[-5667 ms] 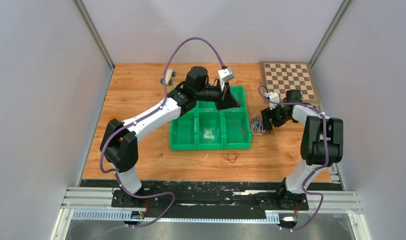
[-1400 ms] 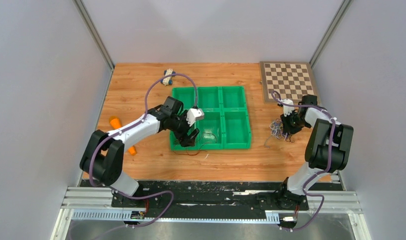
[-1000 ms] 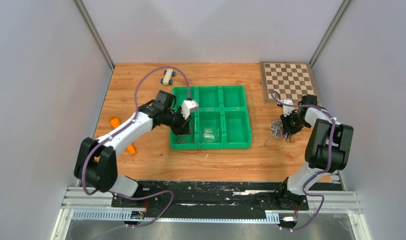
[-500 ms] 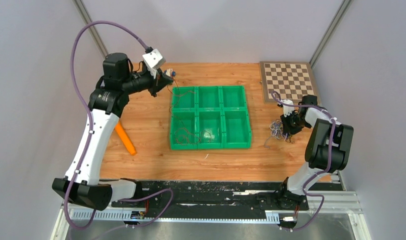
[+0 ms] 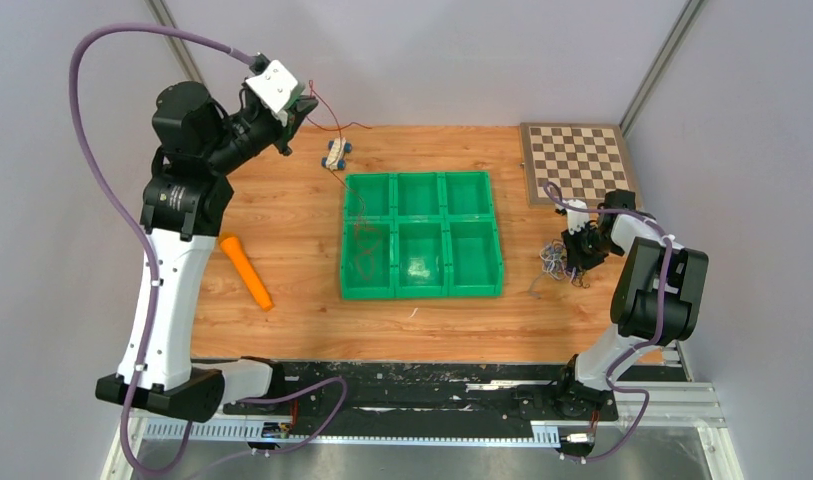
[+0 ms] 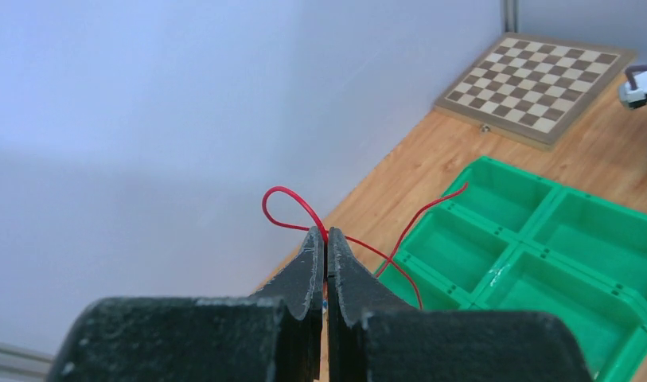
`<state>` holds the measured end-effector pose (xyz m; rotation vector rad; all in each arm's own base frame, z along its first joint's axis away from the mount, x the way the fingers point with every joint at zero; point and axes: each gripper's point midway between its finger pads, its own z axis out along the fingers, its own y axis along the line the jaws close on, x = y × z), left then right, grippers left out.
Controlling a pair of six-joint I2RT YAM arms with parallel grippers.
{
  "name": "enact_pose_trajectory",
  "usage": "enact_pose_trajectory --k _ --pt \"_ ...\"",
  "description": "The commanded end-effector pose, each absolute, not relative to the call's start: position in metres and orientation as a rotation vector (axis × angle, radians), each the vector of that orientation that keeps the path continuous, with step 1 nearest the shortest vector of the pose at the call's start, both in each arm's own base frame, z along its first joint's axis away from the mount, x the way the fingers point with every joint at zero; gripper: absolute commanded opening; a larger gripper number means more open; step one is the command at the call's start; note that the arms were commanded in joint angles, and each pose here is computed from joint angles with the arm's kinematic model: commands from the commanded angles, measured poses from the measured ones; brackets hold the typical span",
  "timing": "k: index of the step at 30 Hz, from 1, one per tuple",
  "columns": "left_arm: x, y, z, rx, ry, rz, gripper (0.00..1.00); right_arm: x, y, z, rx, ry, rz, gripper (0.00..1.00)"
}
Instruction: Untangle the cables
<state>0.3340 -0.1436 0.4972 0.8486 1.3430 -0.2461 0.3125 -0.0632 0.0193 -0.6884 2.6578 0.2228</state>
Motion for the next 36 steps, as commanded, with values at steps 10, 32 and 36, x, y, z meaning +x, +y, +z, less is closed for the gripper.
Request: enact_pose_trajectory --k 10,32,36 --pt "0.317 -0.153 0.422 0.948 1.448 -0.358 0.00 0.325 -0.062 0.038 -0.679 2.612 0.230 0.02" --pt "0.223 -0.206 0.553 0.924 1.128 -0.701 0.00 0.316 -0.060 0.035 -0.687 2.621 0.234 0.02" --pt "0.236 -0.185 0.630 0.815 0.995 -0.496 0.00 0.316 -0.061 0.036 -0.690 2.622 0.228 0.02"
